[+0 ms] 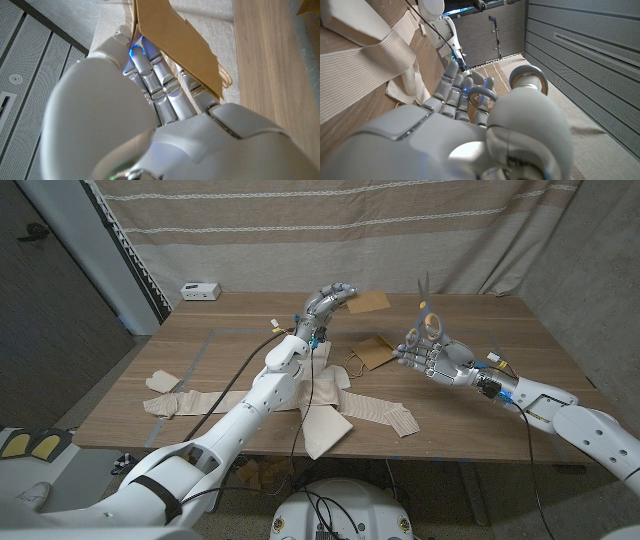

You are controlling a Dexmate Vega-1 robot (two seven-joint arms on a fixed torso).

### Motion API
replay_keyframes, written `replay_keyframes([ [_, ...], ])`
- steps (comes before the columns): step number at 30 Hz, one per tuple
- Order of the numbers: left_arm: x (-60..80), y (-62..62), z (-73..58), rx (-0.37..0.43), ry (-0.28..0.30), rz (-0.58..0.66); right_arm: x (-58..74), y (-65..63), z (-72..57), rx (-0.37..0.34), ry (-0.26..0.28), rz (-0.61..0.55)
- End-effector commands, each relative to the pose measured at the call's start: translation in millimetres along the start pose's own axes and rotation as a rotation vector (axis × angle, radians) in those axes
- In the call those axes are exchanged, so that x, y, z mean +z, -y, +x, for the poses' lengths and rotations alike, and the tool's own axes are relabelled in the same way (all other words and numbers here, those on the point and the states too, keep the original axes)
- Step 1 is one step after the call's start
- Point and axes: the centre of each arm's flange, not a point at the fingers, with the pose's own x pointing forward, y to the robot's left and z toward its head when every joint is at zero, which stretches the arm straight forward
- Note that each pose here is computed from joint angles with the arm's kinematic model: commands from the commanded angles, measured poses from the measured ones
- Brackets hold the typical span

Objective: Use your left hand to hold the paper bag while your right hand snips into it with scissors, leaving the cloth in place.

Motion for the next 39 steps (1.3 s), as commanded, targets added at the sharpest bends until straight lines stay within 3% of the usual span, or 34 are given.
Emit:
replay_keyframes([
  [1, 0.8, 2.1, 7.6, -0.022, 0.009, -0.017, -6.2, -5.6, -0.6, 0.011, -0.056, -0.004],
  [20, -1.7, 2.2, 12.6, -0.041, 0.015, -0.057, -5.7, -12.0, -6.7, 0.015, -0.152, -0.018],
  [39, -2.4, -1.6, 10.6, -0.024, 0.016, -0.069, -14.5, -13.4, 1.0, 0.059, -0.234, -0.001],
])
